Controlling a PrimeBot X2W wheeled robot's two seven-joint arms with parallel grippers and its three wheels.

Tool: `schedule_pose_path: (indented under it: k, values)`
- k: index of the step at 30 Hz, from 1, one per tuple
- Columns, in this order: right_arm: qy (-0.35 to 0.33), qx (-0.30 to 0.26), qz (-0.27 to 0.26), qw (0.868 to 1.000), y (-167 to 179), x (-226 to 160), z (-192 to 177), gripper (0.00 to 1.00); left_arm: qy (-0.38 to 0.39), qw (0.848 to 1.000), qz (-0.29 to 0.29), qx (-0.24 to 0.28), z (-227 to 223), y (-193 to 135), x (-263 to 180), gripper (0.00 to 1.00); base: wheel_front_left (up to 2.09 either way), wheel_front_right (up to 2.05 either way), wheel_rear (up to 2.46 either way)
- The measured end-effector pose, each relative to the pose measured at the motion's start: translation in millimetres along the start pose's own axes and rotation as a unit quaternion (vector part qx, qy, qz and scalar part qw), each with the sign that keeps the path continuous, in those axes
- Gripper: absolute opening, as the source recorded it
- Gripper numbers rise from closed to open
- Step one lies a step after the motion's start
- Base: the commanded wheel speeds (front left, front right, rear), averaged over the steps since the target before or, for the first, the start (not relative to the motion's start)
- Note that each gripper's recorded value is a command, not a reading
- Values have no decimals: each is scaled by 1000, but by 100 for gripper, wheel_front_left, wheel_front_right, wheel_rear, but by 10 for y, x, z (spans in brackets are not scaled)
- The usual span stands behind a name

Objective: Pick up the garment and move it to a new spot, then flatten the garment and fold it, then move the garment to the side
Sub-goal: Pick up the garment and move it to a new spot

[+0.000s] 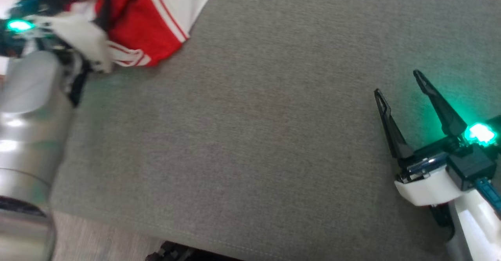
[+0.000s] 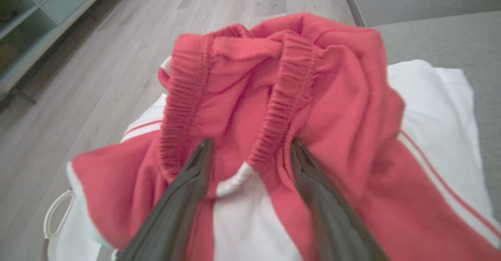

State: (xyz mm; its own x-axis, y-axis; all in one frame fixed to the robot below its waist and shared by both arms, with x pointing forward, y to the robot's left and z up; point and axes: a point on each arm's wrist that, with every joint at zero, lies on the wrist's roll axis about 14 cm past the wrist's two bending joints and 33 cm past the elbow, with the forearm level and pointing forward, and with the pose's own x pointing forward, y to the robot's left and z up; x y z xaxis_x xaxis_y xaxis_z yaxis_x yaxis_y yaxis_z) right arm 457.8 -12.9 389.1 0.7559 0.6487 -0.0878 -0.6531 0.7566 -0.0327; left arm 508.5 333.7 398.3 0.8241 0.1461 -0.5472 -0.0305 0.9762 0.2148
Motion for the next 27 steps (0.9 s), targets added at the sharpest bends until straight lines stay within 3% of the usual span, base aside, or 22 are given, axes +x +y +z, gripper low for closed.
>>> schedule_pose_path:
  k: [5,6,7,8,15,20,27]
  values:
    - [-2,-4,-15,1000,-124,-22,-10,100,-1,1000,19,13,-5,140,136,100,0,0,0]
    - [-3,-5,-17,1000,-142,-27,-8,100,4,1000,17,10,-35,105,157,81,0,0,0]
    - [-3,-5,-20,1000,-159,-34,-12,100,4,1000,13,10,-54,60,172,36,0,0,0]
    - [-2,-6,-22,1000,-171,-39,-15,100,2,1000,9,12,-57,22,182,0,0,0,0]
    - [-6,-3,-31,1000,-165,-58,62,100,-50,999,-9,12,249,-82,141,0,0,0,0]
    - [-35,17,-48,998,-88,-58,352,100,-145,988,-49,-31,1008,-239,-28,0,0,0,0]
    - [-77,27,-100,992,-155,-277,801,100,-233,966,-109,-11,1894,-359,-491,0,0,0,0]
